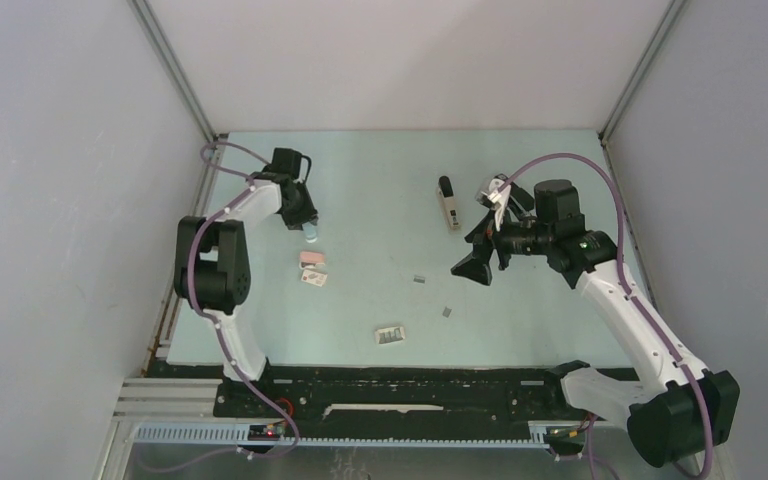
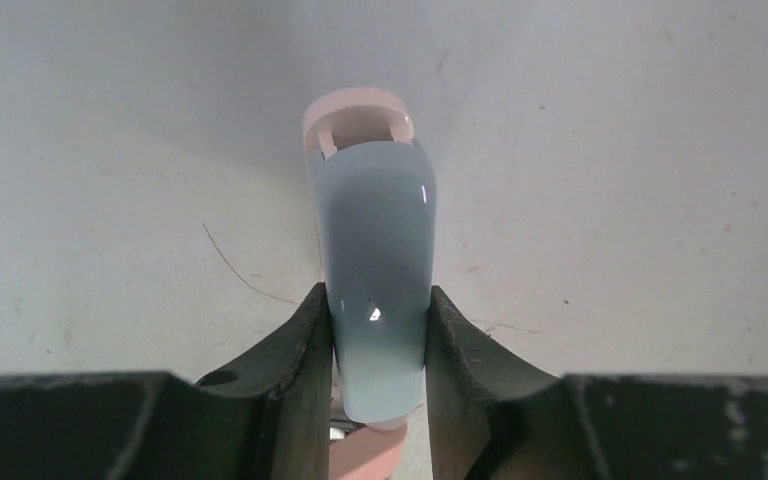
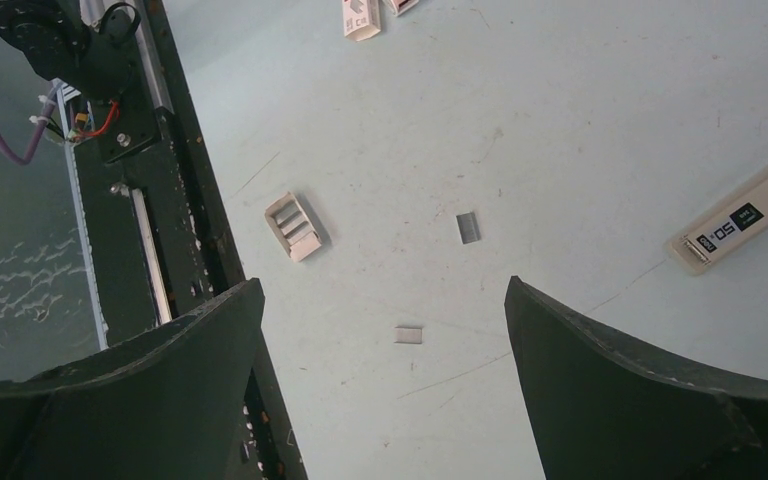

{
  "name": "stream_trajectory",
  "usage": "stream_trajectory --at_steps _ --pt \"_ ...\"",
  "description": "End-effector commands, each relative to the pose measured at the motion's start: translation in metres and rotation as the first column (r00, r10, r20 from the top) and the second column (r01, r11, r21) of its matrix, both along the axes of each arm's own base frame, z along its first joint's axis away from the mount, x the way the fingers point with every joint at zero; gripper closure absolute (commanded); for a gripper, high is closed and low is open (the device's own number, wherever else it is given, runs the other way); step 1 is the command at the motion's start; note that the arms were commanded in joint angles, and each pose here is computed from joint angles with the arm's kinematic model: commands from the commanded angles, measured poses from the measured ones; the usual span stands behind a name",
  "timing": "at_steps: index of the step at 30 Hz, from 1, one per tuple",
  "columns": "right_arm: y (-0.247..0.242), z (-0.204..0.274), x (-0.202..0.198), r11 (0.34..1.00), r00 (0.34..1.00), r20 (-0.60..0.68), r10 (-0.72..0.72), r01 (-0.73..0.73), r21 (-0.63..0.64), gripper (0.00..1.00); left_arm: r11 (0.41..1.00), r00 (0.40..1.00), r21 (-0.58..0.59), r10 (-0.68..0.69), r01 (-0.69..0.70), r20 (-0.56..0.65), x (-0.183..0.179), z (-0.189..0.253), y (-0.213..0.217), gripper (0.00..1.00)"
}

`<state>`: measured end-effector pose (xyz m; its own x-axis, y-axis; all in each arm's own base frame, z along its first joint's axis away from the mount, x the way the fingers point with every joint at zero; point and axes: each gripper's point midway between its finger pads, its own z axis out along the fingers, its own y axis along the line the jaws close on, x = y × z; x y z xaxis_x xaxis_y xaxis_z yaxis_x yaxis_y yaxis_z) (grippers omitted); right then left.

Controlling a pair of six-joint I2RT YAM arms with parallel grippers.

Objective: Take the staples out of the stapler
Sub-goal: Place the stapler at the center of the board.

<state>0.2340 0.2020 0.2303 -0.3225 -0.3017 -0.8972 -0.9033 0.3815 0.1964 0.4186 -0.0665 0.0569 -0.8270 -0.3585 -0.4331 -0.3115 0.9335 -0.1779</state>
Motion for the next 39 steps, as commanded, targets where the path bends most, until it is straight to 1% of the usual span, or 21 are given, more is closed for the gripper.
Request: stream_trajectory --at_steps 1,2,3,5,6,7,8,12,15,17,20,22,25,27,30,34,35,39 --pt "0.002 0.006 0.002 1.000 0.999 0.044 0.005 -0.005 0.002 0.00 1.000 1.000 0.028 -0.006 0.006 0.010 0.019 0.016 0.013 0.97" --pt "0.001 0.006 0.002 1.000 0.999 0.042 0.005 -0.005 0.001 0.00 1.000 1.000 0.028 -0.004 0.004 0.006 0.021 0.015 0.014 0.93" --pt "0.001 0.006 0.002 1.000 0.999 0.043 0.004 -0.004 0.001 0.00 1.000 1.000 0.030 0.000 0.000 0.004 0.023 0.015 0.016 0.86" --pt "0.001 0.006 0.002 1.000 0.999 0.044 0.003 -0.003 0.003 0.00 0.999 1.000 0.035 0.005 -0.004 -0.007 0.025 0.013 0.020 0.63" --pt "0.000 0.006 0.003 1.000 0.999 0.043 0.002 -0.002 0.003 0.00 0.999 1.000 0.038 0.007 -0.006 -0.014 0.025 0.013 0.022 0.55" --pt "0.000 0.006 0.003 1.000 0.999 0.042 0.001 -0.002 0.004 0.00 0.999 1.000 0.039 0.014 -0.014 -0.017 0.027 0.013 0.025 0.50" --pt "0.000 0.006 0.003 1.000 0.999 0.041 0.002 -0.002 0.004 0.00 0.999 1.000 0.039 0.019 -0.018 -0.022 0.028 0.013 0.027 0.48" --pt "-0.001 0.006 0.003 1.000 0.999 0.037 0.000 0.000 0.008 0.00 0.998 0.999 0.039 0.041 -0.041 -0.016 0.028 0.022 0.039 0.40" --pt "-0.002 0.006 0.003 1.000 0.999 0.042 0.000 0.000 0.007 0.00 0.997 0.999 0.070 0.043 -0.044 0.015 0.026 0.043 0.047 0.36" --pt "-0.003 0.005 0.003 1.000 0.999 0.045 0.001 -0.001 0.003 0.00 0.996 0.997 0.088 0.022 -0.028 0.069 0.023 0.067 0.050 0.33" --pt "-0.004 0.005 0.004 1.000 0.998 0.063 0.005 -0.005 -0.008 0.00 0.997 0.980 0.077 -0.007 -0.008 0.200 0.018 0.111 0.047 0.28" --pt "-0.006 0.004 0.004 1.000 0.997 0.078 0.006 -0.005 -0.016 0.00 0.999 0.951 0.046 -0.031 0.017 0.307 0.011 0.142 0.040 0.24" --pt "-0.007 0.004 0.003 1.000 0.994 0.105 0.016 -0.014 -0.022 0.00 0.997 0.887 0.001 -0.064 0.071 0.457 -0.007 0.184 0.029 0.19" --pt "-0.008 0.004 0.003 1.000 0.993 0.115 0.018 -0.016 -0.025 0.00 0.995 0.849 -0.014 -0.081 0.103 0.522 -0.016 0.202 0.023 0.17" --pt "-0.010 0.003 0.004 0.999 0.990 0.137 0.026 -0.021 -0.035 0.00 0.985 0.789 -0.033 -0.113 0.167 0.604 -0.038 0.222 0.012 0.16" --pt "-0.014 0.003 0.009 0.999 0.987 0.160 0.013 -0.005 -0.049 0.00 0.950 0.712 -0.059 -0.188 0.307 0.676 -0.062 0.230 -0.011 0.16" --pt "-0.015 0.004 0.012 0.999 0.986 0.169 0.003 0.006 -0.051 0.00 0.943 0.700 -0.050 -0.207 0.328 0.683 -0.067 0.229 -0.013 0.16" --pt "-0.019 0.007 0.022 0.997 0.978 0.206 -0.033 0.046 -0.057 0.00 0.939 0.684 -0.014 -0.239 0.343 0.689 -0.081 0.221 -0.012 0.15"
